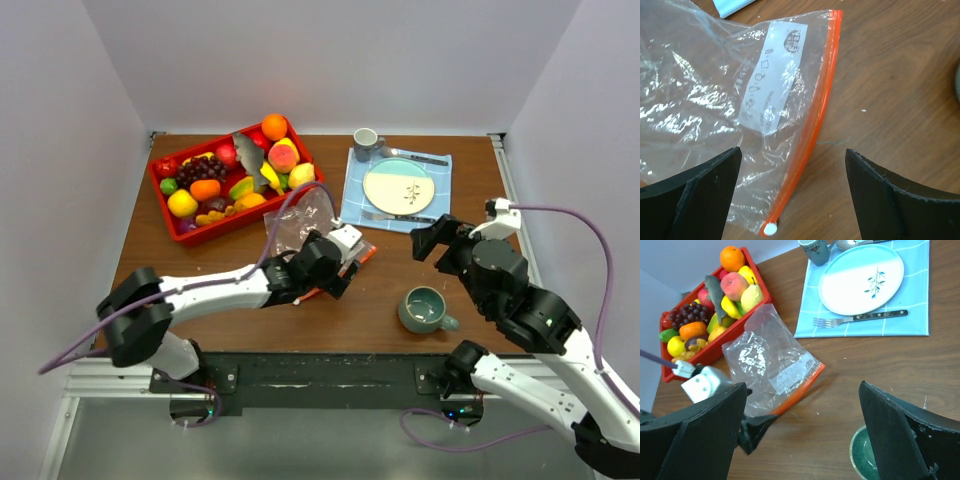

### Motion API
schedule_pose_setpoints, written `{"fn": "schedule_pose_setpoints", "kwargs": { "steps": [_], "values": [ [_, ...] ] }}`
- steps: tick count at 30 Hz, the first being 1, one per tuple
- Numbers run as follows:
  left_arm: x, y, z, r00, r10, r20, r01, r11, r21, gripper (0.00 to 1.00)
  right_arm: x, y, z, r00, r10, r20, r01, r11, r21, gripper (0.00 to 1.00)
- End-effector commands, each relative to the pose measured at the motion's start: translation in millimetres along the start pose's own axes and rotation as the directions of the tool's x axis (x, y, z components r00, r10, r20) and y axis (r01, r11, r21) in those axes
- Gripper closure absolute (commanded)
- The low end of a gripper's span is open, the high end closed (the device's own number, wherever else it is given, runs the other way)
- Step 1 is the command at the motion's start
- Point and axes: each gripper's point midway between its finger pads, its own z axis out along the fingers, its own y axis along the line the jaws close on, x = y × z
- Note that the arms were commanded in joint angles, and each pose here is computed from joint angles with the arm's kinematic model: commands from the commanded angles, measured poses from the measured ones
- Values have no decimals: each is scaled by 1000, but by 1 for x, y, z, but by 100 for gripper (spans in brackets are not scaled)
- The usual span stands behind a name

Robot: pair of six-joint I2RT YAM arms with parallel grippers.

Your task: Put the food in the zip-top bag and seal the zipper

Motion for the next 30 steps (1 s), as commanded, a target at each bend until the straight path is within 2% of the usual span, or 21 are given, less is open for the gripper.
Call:
{"fn": "schedule_pose_setpoints", "kwargs": {
  "steps": [1, 4, 7, 12, 15, 16, 18, 19, 22, 26, 30],
  "values": [
    [-24, 7, 12, 993, 120, 14, -118, 986, -121, 10, 5, -7, -1, 1000, 10, -21, -9, 999, 42, 1],
    [-10, 19, 27, 981, 175, -79, -189, 953, -237, 10, 9, -6, 0, 999, 11, -37, -10, 999, 35, 1],
    [1, 21, 36, 971, 203, -126, -231, 933, -277, 10, 14, -5, 1, 999, 10, -53, -8, 1000, 29, 1],
    [7, 26, 44, 965, 222, -139, -256, 908, -332, 11, 17, -3, 4, 998, 7, -62, -5, 1000, 23, 1],
    [6, 30, 48, 966, 223, -130, -255, 894, -367, 21, 18, -1, 5, 998, 8, -61, -7, 1000, 20, 1],
    [6, 31, 49, 966, 224, -128, -256, 889, -379, 35, 18, -1, 5, 998, 9, -63, -8, 1000, 17, 1],
    [3, 31, 50, 968, 223, -116, -250, 888, -386, 56, 19, -2, 6, 998, 10, -63, -8, 1000, 21, 1],
    [-4, 31, 48, 972, 214, -100, -236, 890, -390, 78, 20, -1, 7, 998, 11, -62, -10, 1000, 17, 1],
    [-29, 24, 36, 986, 164, -21, -160, 923, -350, 99, 22, 3, 8, 997, 2, -73, -2, 1000, -1, 2],
    [-65, 25, 19, 998, 5, 68, 10, 976, -216, 100, 35, 17, 17, 993, -14, -113, 8, 998, -55, 5],
    [-98, 29, -3, 970, -189, 150, 198, 979, -47, 100, 60, 47, 30, 982, -14, -191, -20, 985, -173, 13]
  ]
}}
